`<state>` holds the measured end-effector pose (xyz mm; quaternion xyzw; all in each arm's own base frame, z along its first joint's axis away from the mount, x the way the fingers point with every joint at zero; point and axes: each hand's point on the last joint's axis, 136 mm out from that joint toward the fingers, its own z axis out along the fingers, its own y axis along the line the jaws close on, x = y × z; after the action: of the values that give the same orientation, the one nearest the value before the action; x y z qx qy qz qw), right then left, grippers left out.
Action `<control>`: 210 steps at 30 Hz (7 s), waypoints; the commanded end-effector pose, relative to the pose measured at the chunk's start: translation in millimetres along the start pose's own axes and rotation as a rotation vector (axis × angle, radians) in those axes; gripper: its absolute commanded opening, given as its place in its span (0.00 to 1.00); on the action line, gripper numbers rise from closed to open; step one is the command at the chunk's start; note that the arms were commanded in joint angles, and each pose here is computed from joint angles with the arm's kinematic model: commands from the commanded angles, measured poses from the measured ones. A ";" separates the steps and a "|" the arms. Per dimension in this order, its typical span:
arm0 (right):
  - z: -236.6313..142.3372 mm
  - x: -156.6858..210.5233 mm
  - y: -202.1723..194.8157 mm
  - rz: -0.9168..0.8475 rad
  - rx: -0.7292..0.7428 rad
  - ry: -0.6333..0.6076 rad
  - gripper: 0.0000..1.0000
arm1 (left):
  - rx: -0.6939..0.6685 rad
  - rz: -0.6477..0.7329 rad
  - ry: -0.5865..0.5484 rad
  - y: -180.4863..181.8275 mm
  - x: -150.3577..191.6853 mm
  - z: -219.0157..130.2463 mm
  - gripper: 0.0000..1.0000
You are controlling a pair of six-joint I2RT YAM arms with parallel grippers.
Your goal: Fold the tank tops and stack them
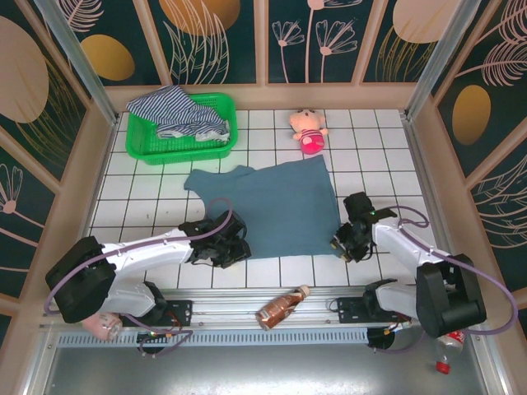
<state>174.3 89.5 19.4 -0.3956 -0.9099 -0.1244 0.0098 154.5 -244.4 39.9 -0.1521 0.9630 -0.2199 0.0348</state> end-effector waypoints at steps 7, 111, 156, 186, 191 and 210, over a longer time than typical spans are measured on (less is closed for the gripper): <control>3.1 -1.4 -4.0 0.021 0.021 -0.010 0.10 | -0.032 0.009 -0.031 6.2 -4.7 3.6 0.19; -75.4 -112.6 98.1 -0.119 -0.191 -0.363 0.44 | -0.203 0.359 -0.133 -54.7 -178.8 23.8 0.33; 20.0 -93.7 91.9 -0.171 -0.175 -0.227 0.22 | -0.353 0.111 -0.084 93.5 -127.4 -36.9 0.48; 0.3 -54.0 105.6 -0.274 -0.300 -0.168 0.35 | -0.077 0.157 0.001 -3.4 -133.7 -5.3 0.51; 19.1 -58.3 83.5 -0.243 -0.211 -0.161 0.35 | -0.158 0.184 0.033 20.7 -130.7 16.5 0.50; 20.4 -25.6 -29.8 -0.002 0.127 -0.080 0.37 | -0.167 0.047 0.188 75.8 -40.3 8.5 0.48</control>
<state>234.7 93.8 16.9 -0.3407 -0.9199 -0.1738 -0.0864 213.1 -188.5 18.4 -0.0814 0.9774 -0.1951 0.0039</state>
